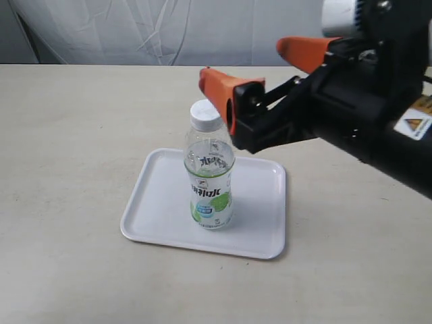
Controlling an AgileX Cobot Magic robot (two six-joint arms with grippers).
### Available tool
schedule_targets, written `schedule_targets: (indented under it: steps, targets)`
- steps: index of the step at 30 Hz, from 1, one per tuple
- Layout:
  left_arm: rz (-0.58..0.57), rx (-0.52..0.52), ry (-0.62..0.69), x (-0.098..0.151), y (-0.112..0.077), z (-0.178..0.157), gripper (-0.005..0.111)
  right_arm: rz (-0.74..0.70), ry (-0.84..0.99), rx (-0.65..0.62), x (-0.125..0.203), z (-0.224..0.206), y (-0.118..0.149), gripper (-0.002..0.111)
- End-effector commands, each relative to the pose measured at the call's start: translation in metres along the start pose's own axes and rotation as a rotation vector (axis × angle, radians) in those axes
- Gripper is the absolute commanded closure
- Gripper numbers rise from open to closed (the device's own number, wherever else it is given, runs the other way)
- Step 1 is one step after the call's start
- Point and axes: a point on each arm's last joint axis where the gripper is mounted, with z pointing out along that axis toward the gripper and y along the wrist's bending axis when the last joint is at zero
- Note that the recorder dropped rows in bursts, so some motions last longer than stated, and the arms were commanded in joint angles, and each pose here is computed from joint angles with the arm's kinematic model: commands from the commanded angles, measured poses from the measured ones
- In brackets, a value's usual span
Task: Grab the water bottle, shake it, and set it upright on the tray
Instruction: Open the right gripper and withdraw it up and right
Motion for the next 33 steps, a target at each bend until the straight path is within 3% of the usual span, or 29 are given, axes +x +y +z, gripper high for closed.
schedule_targets:
  steps: [1,8,19,21,23,27,33]
  targets:
    - [0.0,0.0,-0.003,0.001,0.0,0.0,0.106,0.005,-0.006,0.001,-0.015,-0.025,-0.009,0.004]
    - [0.0,0.0,-0.003,0.001,0.0,0.0,0.106,0.016,-0.006,0.001,-0.027,-0.056,-0.018,0.004]
    - [0.0,0.0,-0.003,0.001,0.0,0.0,0.106,0.022,0.153,-0.076,-0.015,-0.065,-0.011,0.006]
    - [0.0,0.0,-0.003,0.001,0.0,0.0,0.106,0.013,0.136,-0.074,-0.017,-0.067,-0.012,0.017]
    - [0.0,0.0,-0.003,0.001,0.0,0.0,0.106,0.013,0.132,-0.074,-0.018,-0.068,-0.012,0.037]
    - [0.0,0.0,-0.003,0.001,0.0,0.0,0.106,0.018,0.139,-0.078,-0.017,-0.068,-0.011,0.105]
    - [0.0,0.0,-0.003,0.001,0.0,0.0,0.106,-0.006,0.079,-0.05,-0.022,-0.068,-0.014,0.105]
